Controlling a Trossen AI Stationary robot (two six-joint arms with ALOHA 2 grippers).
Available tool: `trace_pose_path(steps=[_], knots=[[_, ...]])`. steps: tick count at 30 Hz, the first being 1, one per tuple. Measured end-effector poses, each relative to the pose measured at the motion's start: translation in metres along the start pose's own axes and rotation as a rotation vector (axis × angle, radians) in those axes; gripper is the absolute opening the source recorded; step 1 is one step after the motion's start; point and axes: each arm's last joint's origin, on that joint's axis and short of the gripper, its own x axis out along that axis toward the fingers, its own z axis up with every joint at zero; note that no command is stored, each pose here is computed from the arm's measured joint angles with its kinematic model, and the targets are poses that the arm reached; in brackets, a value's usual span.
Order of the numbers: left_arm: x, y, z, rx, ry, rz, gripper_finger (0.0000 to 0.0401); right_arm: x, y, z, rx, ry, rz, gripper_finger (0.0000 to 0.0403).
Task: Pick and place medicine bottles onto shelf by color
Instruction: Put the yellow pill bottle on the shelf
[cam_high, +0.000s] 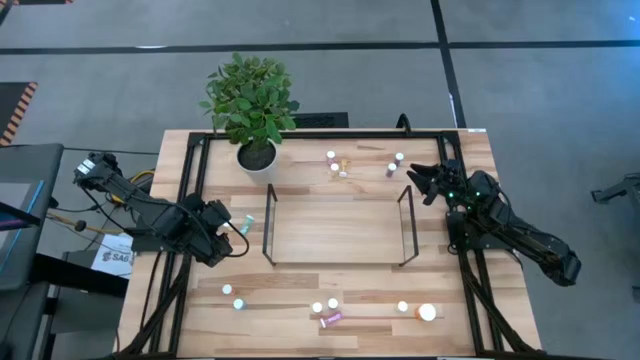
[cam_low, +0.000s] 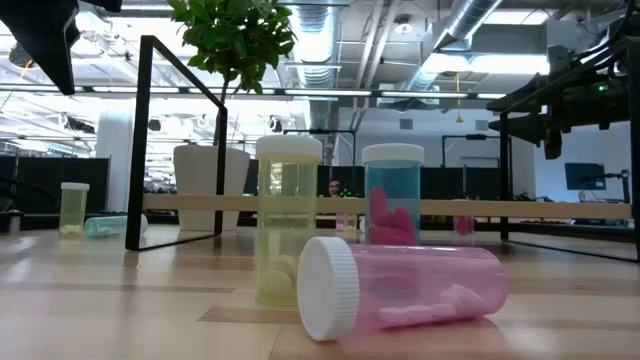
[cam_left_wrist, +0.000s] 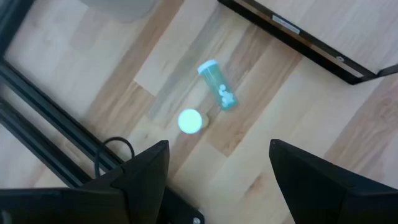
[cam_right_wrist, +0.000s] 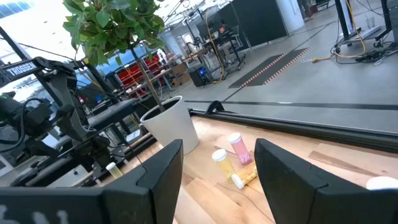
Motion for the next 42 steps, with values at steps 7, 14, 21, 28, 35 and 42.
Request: trace_pose_path(steps=[7,14,21,28,35,42], knots=[[0.0,0.0,-0.002,-0.066,0.047,-0.016,0.0265,0.0,0.0,0.0,0.0,0.0,0.0,0.0224],[0.0,0.0,-0.002,-0.122,0.055,-0.012,0.0265,0.0,0.0,0.0,0.0,0.0,0.0,0.0224],[0.0,-0.002,-0.002,-0.137,0.073,-0.041,0.0265,0.0,0.0,0.0,0.0,0.0,0.0,0.0224],[0.0,-0.005,0.001,-0.062,0.016,-0.057,0.0265,0.0,0.0,0.0,0.0,0.0,0.0,0.0224],[0.003,-0.002,0.006,-0.06,0.02,-0.045,0.0265,0.0,0.0,0.0,0.0,0.0,0.0,0.0224],[0.03,0.006,0.012,-0.023,0.174,-0.035,0.0265,0.0,0.0,0.0,0.0,0.0,0.0,0.0224]])
